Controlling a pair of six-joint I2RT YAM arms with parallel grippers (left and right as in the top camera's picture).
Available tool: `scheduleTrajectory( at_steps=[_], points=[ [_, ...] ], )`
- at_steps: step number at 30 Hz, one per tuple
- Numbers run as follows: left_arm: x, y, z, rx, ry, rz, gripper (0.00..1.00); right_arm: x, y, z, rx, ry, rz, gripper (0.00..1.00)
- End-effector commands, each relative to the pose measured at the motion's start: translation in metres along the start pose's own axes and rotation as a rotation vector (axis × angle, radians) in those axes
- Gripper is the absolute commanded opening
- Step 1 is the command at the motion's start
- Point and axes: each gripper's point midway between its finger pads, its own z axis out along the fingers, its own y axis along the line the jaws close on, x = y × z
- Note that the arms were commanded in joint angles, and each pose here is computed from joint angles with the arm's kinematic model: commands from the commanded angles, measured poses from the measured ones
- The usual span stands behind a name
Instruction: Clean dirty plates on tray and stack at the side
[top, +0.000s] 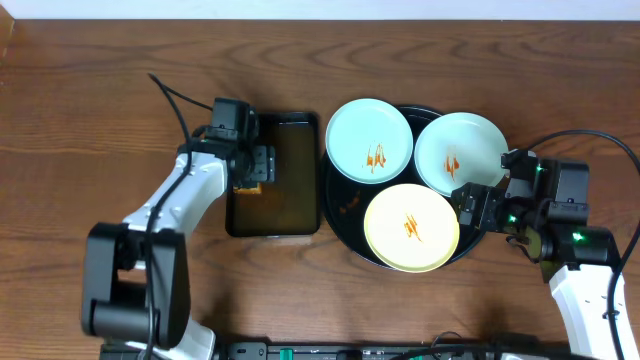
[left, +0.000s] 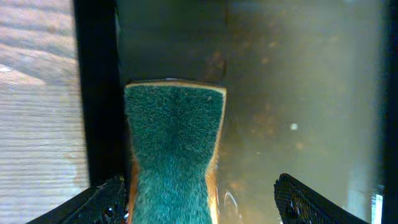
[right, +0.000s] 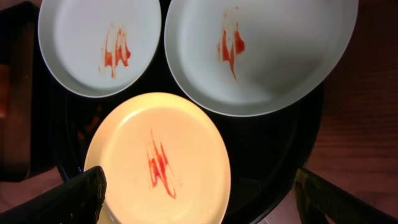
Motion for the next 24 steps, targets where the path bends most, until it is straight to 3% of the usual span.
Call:
scheduleTrajectory(
  at_steps=[1, 6, 11, 14, 24],
  points=[
    [0.001, 0.002, 0.009, -0.015, 0.019, -0.005, 0.78, -0.006, 0.006, -0.003, -0.014, -0.012, -0.009, 0.94],
    [0.005, 0.002, 0.016, -0.010, 0.039, -0.006, 0.76, -0.006, 0.006, -0.003, -0.015, -0.013, -0.009, 0.94],
    [0.009, 0.002, 0.020, -0.011, 0.055, -0.007, 0.42, -0.007, 0.005, -0.003, -0.011, -0.016, -0.010, 0.93],
    [0.010, 0.003, 0.020, -0.012, 0.058, -0.023, 0.09, -0.007, 0.003, -0.003, 0.003, -0.017, -0.009, 0.93],
    [0.024, -0.001, 0.019, -0.012, 0.115, -0.020, 0.07, -0.002, -0.006, -0.003, 0.049, -0.001, -0.002, 0.93]
  ],
)
